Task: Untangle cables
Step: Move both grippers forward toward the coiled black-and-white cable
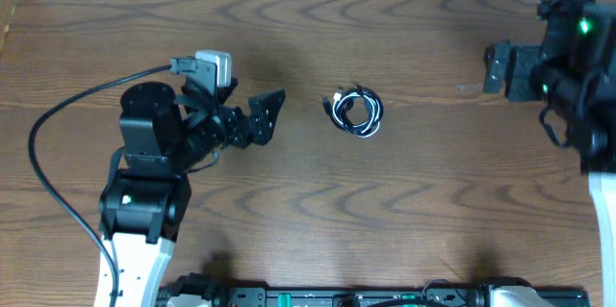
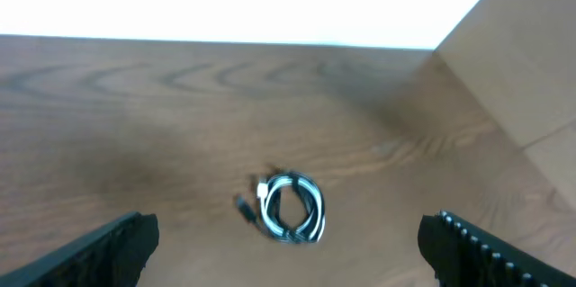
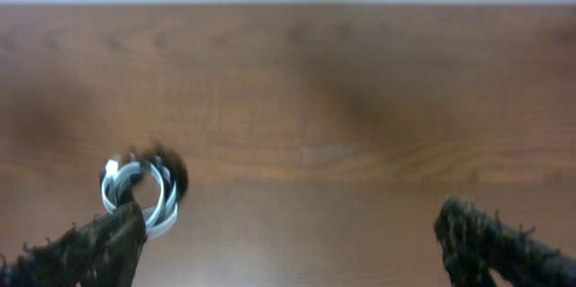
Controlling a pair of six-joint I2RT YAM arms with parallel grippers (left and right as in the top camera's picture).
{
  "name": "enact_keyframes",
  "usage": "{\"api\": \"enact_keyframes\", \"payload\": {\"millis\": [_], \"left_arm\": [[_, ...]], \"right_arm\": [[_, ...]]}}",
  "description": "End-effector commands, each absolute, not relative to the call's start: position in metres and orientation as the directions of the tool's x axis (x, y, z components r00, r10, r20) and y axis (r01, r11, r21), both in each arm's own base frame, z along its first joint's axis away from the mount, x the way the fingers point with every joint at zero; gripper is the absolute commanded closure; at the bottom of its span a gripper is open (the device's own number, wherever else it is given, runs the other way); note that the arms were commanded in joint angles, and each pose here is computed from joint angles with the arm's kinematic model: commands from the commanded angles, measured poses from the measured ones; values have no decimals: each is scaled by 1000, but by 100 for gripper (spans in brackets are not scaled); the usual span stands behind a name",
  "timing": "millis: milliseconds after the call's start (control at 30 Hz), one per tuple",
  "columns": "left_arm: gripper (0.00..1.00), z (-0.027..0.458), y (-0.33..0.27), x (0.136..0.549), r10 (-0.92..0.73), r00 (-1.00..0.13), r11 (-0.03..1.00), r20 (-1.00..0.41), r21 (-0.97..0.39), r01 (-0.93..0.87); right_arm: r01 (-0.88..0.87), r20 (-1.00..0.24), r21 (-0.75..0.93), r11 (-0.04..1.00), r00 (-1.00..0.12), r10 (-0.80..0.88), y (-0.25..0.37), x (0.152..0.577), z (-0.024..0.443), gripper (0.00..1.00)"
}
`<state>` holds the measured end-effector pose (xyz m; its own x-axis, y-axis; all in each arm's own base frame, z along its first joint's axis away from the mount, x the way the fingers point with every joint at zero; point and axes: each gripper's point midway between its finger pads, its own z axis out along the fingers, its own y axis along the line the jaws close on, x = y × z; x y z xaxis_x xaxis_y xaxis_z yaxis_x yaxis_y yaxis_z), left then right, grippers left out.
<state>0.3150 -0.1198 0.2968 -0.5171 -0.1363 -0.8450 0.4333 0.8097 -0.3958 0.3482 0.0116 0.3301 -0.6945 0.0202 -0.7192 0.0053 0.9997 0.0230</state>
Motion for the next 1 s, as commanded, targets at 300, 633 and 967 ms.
{"api": "enact_keyframes", "payload": {"millis": [300,633,967], "left_arm": [[2,248,-172,342,36,-572,755,-820,-353,553],[1,199,-206,343,155,-632,715,-759,-356,602],[2,175,-182,352,167,-679,825,-715,-275,493]], "right_arm": [[-27,-444,129,991,-895,33,33,376,247,1],[-32,-321,152,988,-947,18,39,375,211,5],[-112,-160,218,970,-984,-78,74,380,154,29]]}}
